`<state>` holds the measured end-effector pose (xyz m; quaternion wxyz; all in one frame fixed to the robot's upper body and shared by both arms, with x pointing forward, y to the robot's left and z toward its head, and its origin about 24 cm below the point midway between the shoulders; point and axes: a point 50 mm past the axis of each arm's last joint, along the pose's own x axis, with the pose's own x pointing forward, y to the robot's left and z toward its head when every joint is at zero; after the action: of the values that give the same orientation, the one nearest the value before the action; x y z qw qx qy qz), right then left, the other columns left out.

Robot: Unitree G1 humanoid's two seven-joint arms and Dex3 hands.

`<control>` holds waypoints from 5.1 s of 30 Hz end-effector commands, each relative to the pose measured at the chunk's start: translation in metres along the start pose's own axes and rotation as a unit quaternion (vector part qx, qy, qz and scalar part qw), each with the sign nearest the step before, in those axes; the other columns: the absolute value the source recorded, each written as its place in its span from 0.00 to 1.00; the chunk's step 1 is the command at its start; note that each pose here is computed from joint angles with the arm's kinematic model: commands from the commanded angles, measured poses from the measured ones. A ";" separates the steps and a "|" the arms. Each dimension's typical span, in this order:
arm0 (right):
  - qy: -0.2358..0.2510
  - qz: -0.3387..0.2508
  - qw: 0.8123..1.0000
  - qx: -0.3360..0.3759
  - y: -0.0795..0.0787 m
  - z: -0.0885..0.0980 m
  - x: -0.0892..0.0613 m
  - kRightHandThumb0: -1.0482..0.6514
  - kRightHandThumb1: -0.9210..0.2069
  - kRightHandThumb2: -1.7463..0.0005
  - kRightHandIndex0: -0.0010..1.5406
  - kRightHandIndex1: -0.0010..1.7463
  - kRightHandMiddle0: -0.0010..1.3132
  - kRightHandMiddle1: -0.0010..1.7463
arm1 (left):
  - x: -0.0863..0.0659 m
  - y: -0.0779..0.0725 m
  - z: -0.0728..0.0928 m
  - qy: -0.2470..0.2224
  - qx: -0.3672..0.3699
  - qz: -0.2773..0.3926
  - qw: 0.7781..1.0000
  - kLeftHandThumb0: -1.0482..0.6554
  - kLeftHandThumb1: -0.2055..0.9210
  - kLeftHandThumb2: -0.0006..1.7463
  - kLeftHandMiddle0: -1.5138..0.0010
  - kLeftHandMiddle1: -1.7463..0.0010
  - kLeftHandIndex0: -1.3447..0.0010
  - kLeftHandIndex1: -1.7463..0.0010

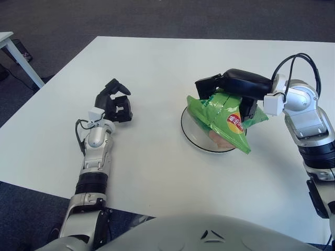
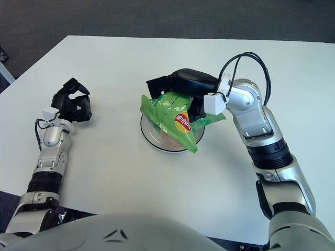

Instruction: Put the snack into the plate.

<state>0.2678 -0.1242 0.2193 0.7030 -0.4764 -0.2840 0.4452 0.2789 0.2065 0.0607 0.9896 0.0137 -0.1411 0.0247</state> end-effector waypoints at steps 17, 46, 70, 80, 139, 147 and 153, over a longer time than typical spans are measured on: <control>-0.022 -0.005 1.000 -0.019 -0.014 -0.006 -0.003 0.61 0.58 0.28 0.41 1.00 0.49 0.79 | -0.050 -0.007 -0.048 0.117 -0.030 0.024 0.992 0.33 0.44 0.77 0.14 0.00 0.53 0.00; -0.038 0.044 0.998 -0.036 -0.021 -0.015 -0.007 0.26 0.34 0.54 0.14 0.52 0.10 0.78 | -0.049 -0.010 -0.048 0.114 -0.030 0.023 0.993 0.33 0.43 0.78 0.13 0.00 0.52 0.00; -0.089 0.079 0.993 -0.021 -0.027 -0.018 -0.013 0.12 0.26 0.72 0.00 0.00 0.00 0.10 | -0.049 -0.011 -0.049 0.114 -0.036 0.017 0.993 0.33 0.43 0.78 0.14 0.00 0.52 0.00; -0.092 0.077 0.992 -0.047 -0.036 -0.019 -0.018 0.11 0.27 0.72 0.00 0.00 0.00 0.00 | -0.049 -0.011 -0.048 0.113 -0.034 0.015 0.993 0.33 0.43 0.78 0.13 0.00 0.52 0.00; -0.093 0.086 0.991 -0.053 -0.036 -0.019 -0.013 0.14 0.33 0.70 0.00 0.00 0.00 0.00 | -0.049 -0.006 -0.051 0.121 -0.030 0.017 0.992 0.33 0.45 0.76 0.14 0.00 0.54 0.00; -0.094 0.086 0.990 -0.053 -0.036 -0.019 -0.012 0.14 0.33 0.69 0.00 0.00 0.00 0.00 | -0.050 -0.005 -0.050 0.121 -0.027 0.018 0.992 0.33 0.45 0.77 0.13 0.00 0.53 0.00; -0.094 0.086 0.990 -0.053 -0.035 -0.019 -0.012 0.14 0.33 0.69 0.00 0.00 0.00 0.00 | -0.050 -0.004 -0.051 0.123 -0.031 0.018 0.992 0.33 0.45 0.77 0.13 0.00 0.53 0.00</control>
<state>0.2908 -0.1525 0.2383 0.6131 -0.4861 -0.3189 0.5349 0.2803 0.2050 0.0599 0.9901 0.0102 -0.1389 0.0198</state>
